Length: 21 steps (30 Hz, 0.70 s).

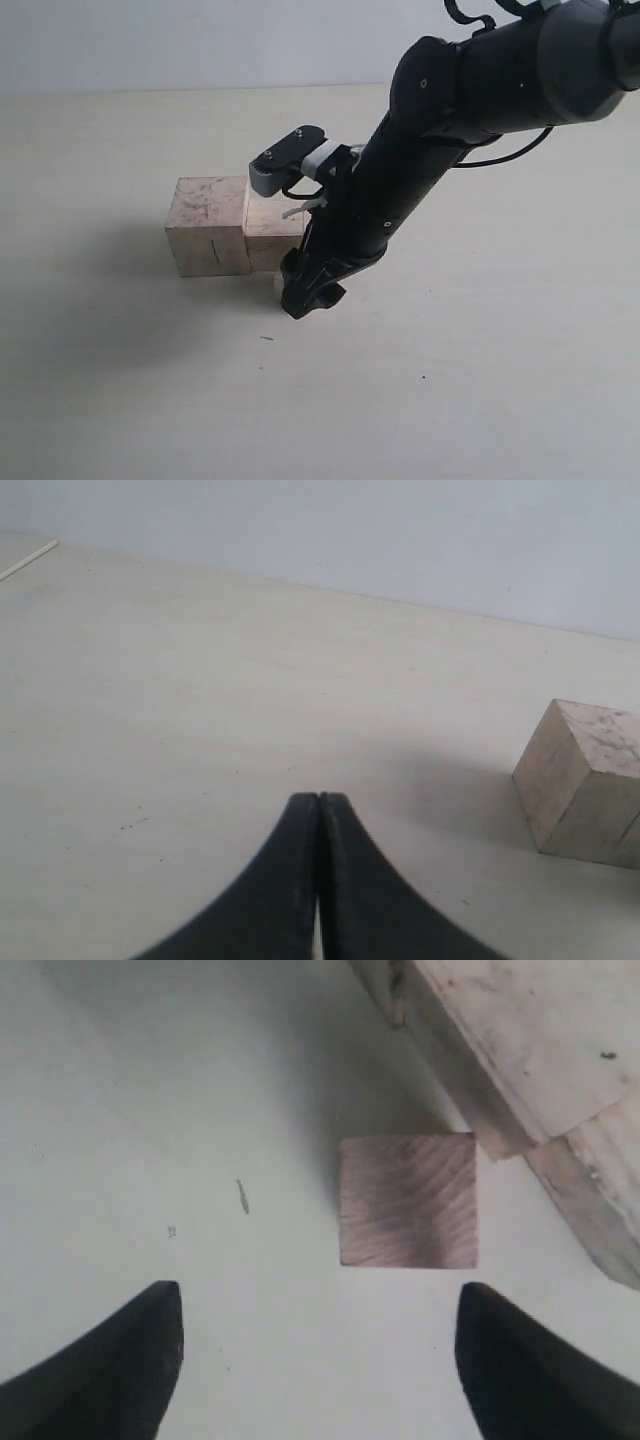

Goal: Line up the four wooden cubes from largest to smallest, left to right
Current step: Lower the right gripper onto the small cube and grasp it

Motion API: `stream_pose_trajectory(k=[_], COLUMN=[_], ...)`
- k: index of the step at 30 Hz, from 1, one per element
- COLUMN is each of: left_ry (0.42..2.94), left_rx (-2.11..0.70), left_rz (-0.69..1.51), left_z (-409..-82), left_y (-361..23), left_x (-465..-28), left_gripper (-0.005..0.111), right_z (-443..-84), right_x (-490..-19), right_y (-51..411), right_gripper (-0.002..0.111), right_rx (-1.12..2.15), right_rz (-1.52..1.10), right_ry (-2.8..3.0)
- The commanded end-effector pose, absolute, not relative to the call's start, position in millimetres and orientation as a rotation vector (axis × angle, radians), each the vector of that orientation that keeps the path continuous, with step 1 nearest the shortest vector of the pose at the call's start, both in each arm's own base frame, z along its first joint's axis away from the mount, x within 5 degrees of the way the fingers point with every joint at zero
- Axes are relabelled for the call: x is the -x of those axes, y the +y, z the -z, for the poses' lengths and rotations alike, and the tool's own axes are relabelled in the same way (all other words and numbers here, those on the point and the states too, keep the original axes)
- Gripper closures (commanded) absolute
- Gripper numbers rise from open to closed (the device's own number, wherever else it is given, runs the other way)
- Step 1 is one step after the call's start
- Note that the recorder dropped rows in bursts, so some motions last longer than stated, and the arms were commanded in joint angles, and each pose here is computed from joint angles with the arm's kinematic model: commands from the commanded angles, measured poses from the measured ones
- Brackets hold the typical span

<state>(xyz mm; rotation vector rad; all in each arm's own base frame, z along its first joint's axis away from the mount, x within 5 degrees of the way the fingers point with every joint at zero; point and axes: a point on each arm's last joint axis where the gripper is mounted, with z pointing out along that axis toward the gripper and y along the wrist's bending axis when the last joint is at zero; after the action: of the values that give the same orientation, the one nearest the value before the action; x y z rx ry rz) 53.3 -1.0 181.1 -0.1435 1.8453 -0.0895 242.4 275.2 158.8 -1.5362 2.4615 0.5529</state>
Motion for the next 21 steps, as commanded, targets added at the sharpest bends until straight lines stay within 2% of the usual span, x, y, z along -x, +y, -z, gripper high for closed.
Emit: stream_pose_trajectory(k=[1, 21], left_ry=[1.833, 1.833], left_rx=[0.138, 0.138], left_rz=[0.093, 0.093], left_z=[-181.3, -181.3], left_y=[-1.3, -1.3], left_x=[-53.3, -53.3], left_gripper=[0.107, 0.107], right_z=[-155.8, -154.7], right_x=[-243.8, -250.1], right_y=[277.1, 279.8], right_gripper=[0.033, 0.037], right_rx=[1.557, 1.49], right_rz=[-0.539, -0.517], right_ry=[2.415, 2.386])
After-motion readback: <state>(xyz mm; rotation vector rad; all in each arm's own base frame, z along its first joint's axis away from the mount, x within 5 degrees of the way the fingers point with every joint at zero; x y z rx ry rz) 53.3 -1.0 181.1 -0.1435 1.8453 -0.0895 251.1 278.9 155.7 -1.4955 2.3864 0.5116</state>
